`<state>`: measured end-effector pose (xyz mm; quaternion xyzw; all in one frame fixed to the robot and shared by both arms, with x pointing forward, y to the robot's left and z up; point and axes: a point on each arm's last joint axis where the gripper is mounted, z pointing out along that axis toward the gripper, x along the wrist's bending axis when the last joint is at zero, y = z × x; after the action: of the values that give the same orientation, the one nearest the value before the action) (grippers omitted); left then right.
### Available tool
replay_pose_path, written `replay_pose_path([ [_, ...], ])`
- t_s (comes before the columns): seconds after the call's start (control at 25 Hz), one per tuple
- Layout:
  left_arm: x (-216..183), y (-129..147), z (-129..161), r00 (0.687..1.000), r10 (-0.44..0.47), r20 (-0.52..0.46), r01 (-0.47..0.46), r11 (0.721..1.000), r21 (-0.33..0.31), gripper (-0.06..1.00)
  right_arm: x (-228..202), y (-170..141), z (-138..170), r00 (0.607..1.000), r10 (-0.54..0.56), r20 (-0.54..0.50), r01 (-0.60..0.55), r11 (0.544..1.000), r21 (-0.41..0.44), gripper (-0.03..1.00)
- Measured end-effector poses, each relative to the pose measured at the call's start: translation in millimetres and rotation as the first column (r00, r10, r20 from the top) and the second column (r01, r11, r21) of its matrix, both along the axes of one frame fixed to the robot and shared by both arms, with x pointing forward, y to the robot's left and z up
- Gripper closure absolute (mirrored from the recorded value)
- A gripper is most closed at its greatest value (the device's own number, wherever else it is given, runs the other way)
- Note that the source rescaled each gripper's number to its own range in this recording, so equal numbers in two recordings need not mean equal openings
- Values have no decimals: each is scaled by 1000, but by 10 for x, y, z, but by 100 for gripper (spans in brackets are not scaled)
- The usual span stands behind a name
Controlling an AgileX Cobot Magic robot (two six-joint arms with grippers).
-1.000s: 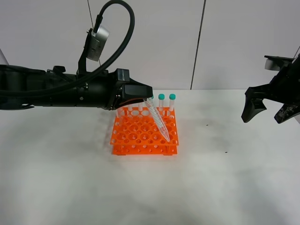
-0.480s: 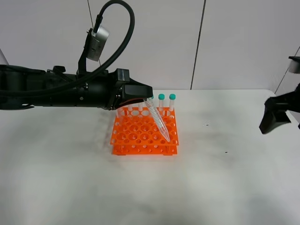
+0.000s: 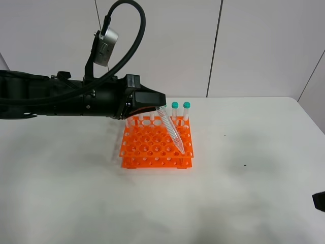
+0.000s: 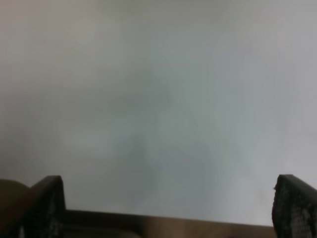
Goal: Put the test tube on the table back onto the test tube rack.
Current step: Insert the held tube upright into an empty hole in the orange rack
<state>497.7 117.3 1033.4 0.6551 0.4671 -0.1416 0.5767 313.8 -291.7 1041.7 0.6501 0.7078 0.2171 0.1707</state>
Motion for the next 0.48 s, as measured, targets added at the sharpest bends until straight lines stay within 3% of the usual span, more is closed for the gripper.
replay_pose_path([
  [0.2, 0, 0, 0, 1000, 0, 0, 0, 1000, 0, 94, -306, 3, 100, 961, -9, 278, 12, 1000, -9, 6],
  [0.48, 0, 0, 0, 1000, 0, 0, 0, 1000, 0, 94, -515, 12, 147, 914, 1, 406, 4, 1000, -12, 6],
])
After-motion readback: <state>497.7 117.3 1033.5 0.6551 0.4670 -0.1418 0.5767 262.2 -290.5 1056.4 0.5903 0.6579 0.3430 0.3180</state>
